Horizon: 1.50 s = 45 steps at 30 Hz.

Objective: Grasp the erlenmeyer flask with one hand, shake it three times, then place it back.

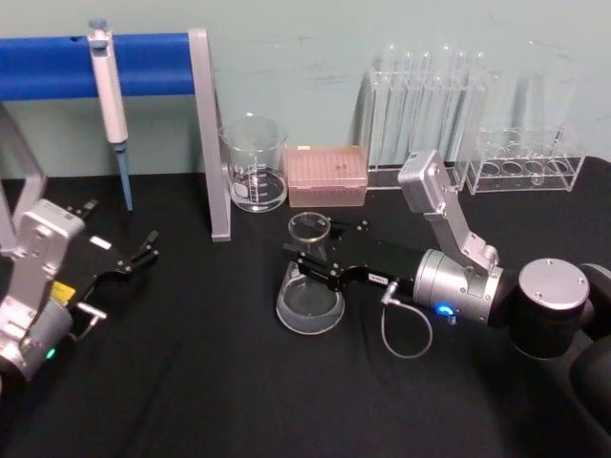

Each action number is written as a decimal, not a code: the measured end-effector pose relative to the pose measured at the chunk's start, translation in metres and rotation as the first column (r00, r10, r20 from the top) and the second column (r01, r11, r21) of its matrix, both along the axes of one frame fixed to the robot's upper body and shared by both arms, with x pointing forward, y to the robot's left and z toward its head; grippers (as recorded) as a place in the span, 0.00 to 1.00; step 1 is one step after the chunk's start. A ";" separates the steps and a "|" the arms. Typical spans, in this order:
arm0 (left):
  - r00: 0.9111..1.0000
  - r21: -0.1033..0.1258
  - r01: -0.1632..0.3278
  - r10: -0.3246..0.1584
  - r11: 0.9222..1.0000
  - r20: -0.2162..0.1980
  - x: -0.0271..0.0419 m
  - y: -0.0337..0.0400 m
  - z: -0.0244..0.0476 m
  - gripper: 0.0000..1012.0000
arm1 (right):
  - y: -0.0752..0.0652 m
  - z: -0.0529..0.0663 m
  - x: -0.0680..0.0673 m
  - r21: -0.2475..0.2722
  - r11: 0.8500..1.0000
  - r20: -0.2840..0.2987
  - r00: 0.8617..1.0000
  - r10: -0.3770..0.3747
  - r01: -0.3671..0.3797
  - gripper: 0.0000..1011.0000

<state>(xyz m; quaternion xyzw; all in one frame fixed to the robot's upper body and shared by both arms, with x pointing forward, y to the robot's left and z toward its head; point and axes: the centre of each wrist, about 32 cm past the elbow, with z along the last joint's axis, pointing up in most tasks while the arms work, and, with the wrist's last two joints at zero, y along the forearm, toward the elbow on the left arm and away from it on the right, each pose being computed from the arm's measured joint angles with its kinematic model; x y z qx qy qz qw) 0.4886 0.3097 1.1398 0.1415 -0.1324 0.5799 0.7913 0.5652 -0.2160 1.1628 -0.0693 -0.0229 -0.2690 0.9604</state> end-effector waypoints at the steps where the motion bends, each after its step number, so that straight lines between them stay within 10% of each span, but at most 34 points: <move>1: 1.000 0.000 0.000 0.000 1.000 0.000 0.0000 0.0000 0.0000 0.99 | 0.000 0.000 0.000 0.000 1.000 0.000 1.000 0.000 0.000 0.45; 11: 1.000 0.000 0.000 0.000 1.000 0.000 0.0000 0.0000 0.0000 0.99 | 0.000 0.000 0.000 0.002 1.000 0.000 1.000 0.000 0.000 0.45; 31: 1.000 0.000 0.000 0.000 1.000 0.000 0.0000 0.0000 0.0000 0.99 | 0.000 0.000 0.000 0.004 1.000 -0.001 1.000 0.000 0.000 0.99; 45: 1.000 0.000 0.000 0.000 1.000 0.000 0.0000 0.0000 0.0000 0.99 | -0.007 0.001 -0.003 0.008 1.000 -0.005 1.000 0.004 -0.004 0.99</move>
